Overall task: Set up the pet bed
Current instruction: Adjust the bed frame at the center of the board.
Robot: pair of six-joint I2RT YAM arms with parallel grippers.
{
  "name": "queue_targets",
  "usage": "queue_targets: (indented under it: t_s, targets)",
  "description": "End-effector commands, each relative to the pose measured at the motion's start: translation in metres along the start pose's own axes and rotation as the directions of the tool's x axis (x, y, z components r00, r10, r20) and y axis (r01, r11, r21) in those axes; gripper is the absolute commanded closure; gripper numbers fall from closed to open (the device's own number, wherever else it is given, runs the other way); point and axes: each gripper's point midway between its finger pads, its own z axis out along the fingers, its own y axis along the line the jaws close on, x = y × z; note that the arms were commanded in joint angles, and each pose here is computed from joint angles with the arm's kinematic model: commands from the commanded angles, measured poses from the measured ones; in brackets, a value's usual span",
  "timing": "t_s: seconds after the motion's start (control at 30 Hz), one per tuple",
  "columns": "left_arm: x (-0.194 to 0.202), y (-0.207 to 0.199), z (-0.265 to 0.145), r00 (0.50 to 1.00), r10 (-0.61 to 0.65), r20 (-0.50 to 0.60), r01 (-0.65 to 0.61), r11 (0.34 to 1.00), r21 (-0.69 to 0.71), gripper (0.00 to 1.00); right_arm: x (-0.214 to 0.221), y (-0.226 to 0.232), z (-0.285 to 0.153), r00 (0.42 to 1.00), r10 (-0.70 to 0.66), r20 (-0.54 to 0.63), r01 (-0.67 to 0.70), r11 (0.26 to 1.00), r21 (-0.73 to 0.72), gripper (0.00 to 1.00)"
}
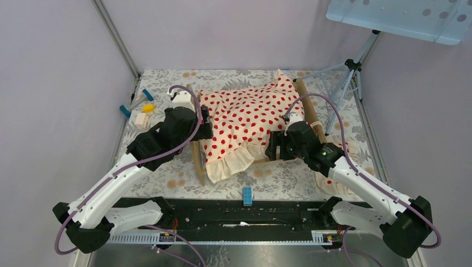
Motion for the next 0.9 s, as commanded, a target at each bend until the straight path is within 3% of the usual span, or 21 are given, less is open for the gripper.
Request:
queue_targets:
  t_s: [0.0, 0.07, 0.2, 0.3, 0.43, 0.53, 0.57, 0.67, 0.73, 0.8, 0.87]
  targets:
    - [0.010, 0.033, 0.007, 1.000, -0.016, 0.005, 0.017, 0.977, -0.211, 0.21, -0.021, 0.000, -0.003, 0.996, 0.015, 0.094, -0.018, 0.999, 0.027, 0.19]
    - [0.000, 0.042, 0.004, 1.000, 0.018, 0.020, -0.012, 0.963, -0.268, 0.31, -0.022, 0.000, -0.005, 0.995, 0.017, 0.101, -0.019, 1.000, 0.025, 0.19]
    - [0.006, 0.057, 0.020, 0.997, 0.054, -0.053, -0.068, 0.946, -0.318, 0.40, -0.024, 0.000, -0.010, 0.994, 0.018, 0.111, -0.021, 1.000, 0.023, 0.19]
    - [0.003, 0.084, 0.037, 0.997, 0.014, -0.074, -0.039, 0.936, -0.350, 0.49, -0.026, 0.001, -0.013, 0.993, 0.016, 0.114, -0.019, 1.000, 0.022, 0.18]
    - [-0.025, 0.131, 0.055, 0.999, -0.031, -0.023, 0.020, 0.923, -0.385, 0.63, -0.028, 0.003, -0.015, 0.993, 0.013, 0.119, -0.014, 1.000, 0.014, 0.18]
    - [-0.048, 0.145, 0.072, 1.000, -0.028, -0.013, 0.021, 0.933, -0.360, 0.73, -0.030, 0.008, -0.015, 0.993, 0.008, 0.114, -0.008, 1.000, -0.006, 0.18]
    - [-0.059, 0.144, 0.078, 1.000, -0.018, -0.006, 0.015, 0.938, -0.346, 0.71, -0.032, 0.010, -0.015, 0.993, 0.006, 0.118, -0.004, 1.000, -0.015, 0.18]
    - [-0.078, 0.143, 0.090, 1.000, 0.015, -0.025, -0.023, 0.940, -0.340, 0.41, -0.037, 0.017, -0.017, 0.992, -0.004, 0.125, 0.010, 0.999, -0.045, 0.17]
    - [-0.093, 0.144, 0.083, 1.000, 0.025, -0.018, -0.029, 0.933, -0.359, 0.26, -0.041, 0.022, -0.020, 0.991, -0.007, 0.131, 0.015, 0.998, -0.062, 0.17]
    - [-0.114, 0.147, 0.064, 0.999, 0.038, 0.038, -0.021, 0.921, -0.388, 0.17, -0.044, 0.025, -0.023, 0.991, -0.012, 0.137, 0.022, 0.997, -0.074, 0.16]
    - [-0.132, 0.149, 0.038, 0.995, 0.047, 0.092, -0.004, 0.908, -0.420, 0.14, -0.044, 0.025, -0.024, 0.991, -0.017, 0.133, 0.028, 0.997, -0.077, 0.16]
